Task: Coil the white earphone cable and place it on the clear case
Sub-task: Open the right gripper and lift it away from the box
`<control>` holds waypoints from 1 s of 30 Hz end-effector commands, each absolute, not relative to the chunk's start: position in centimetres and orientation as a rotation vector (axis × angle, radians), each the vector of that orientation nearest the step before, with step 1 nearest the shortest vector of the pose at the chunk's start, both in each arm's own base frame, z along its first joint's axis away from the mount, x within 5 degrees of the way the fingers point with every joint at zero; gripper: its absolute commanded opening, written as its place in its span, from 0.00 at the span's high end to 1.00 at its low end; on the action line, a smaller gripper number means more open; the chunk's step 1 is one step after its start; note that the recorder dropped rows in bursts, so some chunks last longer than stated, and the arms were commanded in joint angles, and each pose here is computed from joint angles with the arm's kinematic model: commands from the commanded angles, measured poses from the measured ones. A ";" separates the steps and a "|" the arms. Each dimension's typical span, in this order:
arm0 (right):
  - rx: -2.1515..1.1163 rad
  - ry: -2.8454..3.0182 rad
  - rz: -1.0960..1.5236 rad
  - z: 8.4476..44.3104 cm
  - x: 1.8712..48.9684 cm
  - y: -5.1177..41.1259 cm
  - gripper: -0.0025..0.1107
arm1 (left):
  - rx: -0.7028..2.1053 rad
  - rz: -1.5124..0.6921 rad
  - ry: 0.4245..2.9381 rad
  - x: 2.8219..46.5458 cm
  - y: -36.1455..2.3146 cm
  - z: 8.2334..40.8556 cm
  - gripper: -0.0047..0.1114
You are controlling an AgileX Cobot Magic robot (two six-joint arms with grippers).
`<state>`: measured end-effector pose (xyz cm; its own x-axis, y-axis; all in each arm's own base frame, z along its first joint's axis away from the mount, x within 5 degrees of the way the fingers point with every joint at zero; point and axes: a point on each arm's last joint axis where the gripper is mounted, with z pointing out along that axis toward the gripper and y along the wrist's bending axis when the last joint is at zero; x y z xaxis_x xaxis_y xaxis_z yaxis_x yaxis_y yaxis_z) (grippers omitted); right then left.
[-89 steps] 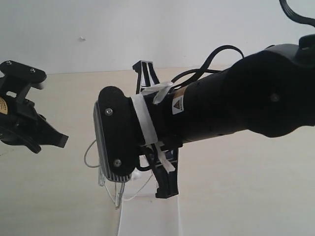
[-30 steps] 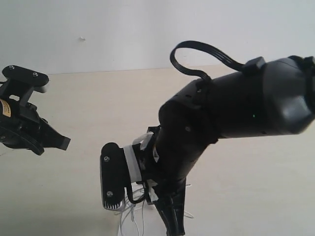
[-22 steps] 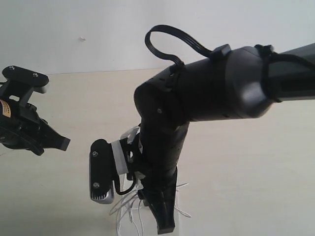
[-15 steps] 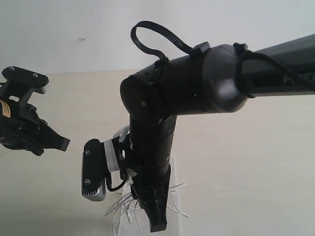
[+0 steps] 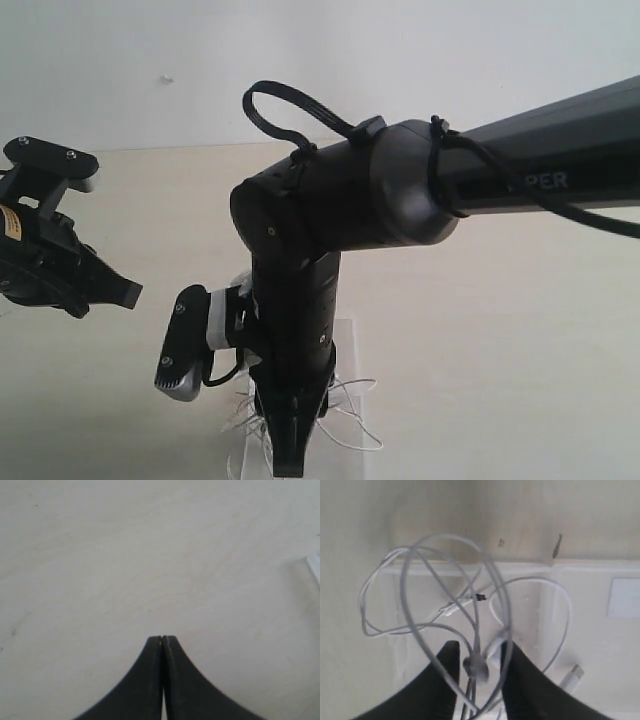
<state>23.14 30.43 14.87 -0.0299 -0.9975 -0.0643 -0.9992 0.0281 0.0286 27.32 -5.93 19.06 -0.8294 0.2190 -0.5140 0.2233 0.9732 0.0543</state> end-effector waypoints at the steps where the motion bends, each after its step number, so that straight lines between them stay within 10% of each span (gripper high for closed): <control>1: -2.073 2.314 0.099 15.2 23.2 30.5 0.50 | 0.299 -0.022 2.584 27.2 -6.1 19.0 0.96; 14: -1.979 2.290 0.052 21.1 22.5 28.9 0.51 | 0.299 -0.022 2.584 27.2 -6.1 19.0 0.96; 18: -1.800 2.299 -0.223 24.2 23.3 26.9 0.97 | 0.295 -0.030 2.555 27.4 -6.1 19.1 0.96; 30: -0.938 2.000 0.068 38.8 16.1 15.8 0.98 | 0.042 -0.091 2.342 26.8 -2.9 18.4 0.96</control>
